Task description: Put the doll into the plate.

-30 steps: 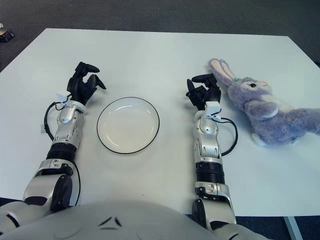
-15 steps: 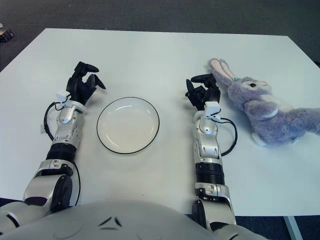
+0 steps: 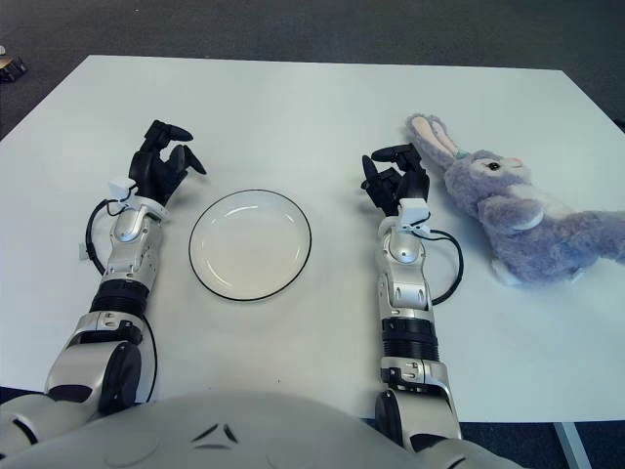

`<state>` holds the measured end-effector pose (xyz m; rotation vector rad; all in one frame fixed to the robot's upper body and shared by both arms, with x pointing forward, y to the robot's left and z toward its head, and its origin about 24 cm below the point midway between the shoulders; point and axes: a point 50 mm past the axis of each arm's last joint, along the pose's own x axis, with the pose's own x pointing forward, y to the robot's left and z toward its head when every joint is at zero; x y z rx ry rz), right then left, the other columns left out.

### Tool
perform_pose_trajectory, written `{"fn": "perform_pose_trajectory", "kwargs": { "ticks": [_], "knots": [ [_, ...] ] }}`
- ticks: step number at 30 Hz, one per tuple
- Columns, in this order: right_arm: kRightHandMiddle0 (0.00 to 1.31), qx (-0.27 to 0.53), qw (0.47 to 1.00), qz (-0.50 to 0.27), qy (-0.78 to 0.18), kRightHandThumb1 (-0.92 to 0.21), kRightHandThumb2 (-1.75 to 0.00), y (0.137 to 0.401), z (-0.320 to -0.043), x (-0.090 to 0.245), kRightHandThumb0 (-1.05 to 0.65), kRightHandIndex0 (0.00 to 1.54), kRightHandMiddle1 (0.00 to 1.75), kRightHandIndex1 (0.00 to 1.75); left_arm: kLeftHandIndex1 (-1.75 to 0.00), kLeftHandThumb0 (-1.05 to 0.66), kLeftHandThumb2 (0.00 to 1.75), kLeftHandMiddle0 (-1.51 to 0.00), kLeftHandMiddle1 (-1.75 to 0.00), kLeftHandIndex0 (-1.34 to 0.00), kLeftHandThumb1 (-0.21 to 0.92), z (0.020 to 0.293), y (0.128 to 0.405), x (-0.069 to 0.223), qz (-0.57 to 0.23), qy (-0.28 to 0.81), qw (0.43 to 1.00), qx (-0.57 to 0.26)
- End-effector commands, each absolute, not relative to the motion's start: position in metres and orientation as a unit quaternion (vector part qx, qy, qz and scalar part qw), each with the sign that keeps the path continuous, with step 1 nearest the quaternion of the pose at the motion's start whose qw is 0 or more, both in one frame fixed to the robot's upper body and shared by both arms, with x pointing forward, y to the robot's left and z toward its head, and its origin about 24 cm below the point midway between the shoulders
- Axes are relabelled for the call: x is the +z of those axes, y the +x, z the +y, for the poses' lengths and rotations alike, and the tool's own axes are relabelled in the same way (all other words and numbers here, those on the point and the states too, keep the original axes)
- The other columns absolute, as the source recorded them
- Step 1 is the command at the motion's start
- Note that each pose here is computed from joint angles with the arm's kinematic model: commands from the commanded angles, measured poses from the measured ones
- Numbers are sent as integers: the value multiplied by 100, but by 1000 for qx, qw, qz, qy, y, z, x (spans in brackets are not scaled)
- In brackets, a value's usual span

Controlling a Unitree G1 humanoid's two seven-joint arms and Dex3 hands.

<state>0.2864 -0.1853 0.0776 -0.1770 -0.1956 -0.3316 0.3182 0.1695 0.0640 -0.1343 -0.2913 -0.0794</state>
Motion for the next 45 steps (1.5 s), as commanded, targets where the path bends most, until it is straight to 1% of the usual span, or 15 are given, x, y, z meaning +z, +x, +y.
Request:
{"fn": "perform_pose_trajectory", "kwargs": {
  "ticks": [1,8,15,19,24,29,30,31,32,33,34,37,43,44,45],
  "knots": [
    [46,-184,963,-109,-165,-92,-28,290,-196,92,-36,79,148,151,-162,-35,39,-80,-175,-33,92,176,310,43,-112,-67,991,-22],
    [45,-209,933,-159,-246,-92,-29,298,-205,119,-36,77,149,151,-162,-35,40,-77,-174,-33,92,183,317,52,-133,-26,991,-11],
    [44,-216,922,-173,-269,-92,-29,300,-208,125,-36,76,150,150,-162,-35,40,-76,-174,-33,92,184,319,53,-138,-17,990,-8],
    [41,-250,856,-224,-393,-92,-32,302,-212,155,-36,67,153,145,-162,-35,40,-75,-173,-33,92,189,329,67,-155,7,988,-7],
    [37,-253,830,-224,-444,-92,-35,298,-210,166,-36,57,156,139,-161,-35,39,-74,-173,-34,92,189,331,68,-158,11,987,-8],
    [36,-252,820,-222,-464,-92,-36,295,-209,168,-36,54,157,137,-161,-35,39,-74,-173,-34,92,189,332,68,-159,12,987,-7],
    [35,-246,779,-220,-533,-92,-37,288,-212,173,-36,50,158,135,-161,-35,39,-74,-173,-34,92,189,332,68,-159,14,987,-8],
    [33,-241,738,-219,-591,-92,-35,281,-214,176,-39,45,145,128,-161,-35,39,-74,-174,-34,92,187,333,68,-159,16,987,-8],
    [32,-239,707,-217,-629,-92,-34,276,-216,179,-43,41,120,113,-161,-35,39,-73,-174,-34,92,186,333,68,-160,17,987,-9],
    [33,-237,691,-215,-648,-92,-32,273,-217,180,-47,41,100,99,-161,-35,39,-73,-174,-34,92,185,333,68,-160,18,987,-9],
    [34,-237,687,-214,-652,-92,-32,272,-217,180,-49,41,86,89,-161,-35,39,-73,-174,-34,92,185,333,68,-160,18,987,-9],
    [35,-236,677,-209,-665,-92,-31,267,-219,179,-52,42,67,72,-161,-35,39,-72,-175,-34,92,184,333,68,-161,19,987,-9],
    [36,-236,673,-203,-671,-92,-30,265,-218,180,-53,43,58,64,-161,-35,39,-72,-175,-34,92,184,333,68,-161,20,987,-8],
    [36,-246,648,-192,-694,-92,-30,257,-223,180,-54,43,58,63,-161,-35,39,-72,-175,-34,92,182,333,69,-163,19,986,-9],
    [36,-253,629,-184,-712,-92,-31,251,-226,179,-56,43,55,52,-161,-35,39,-72,-175,-34,92,181,333,69,-165,19,986,-9]
  ]
}}
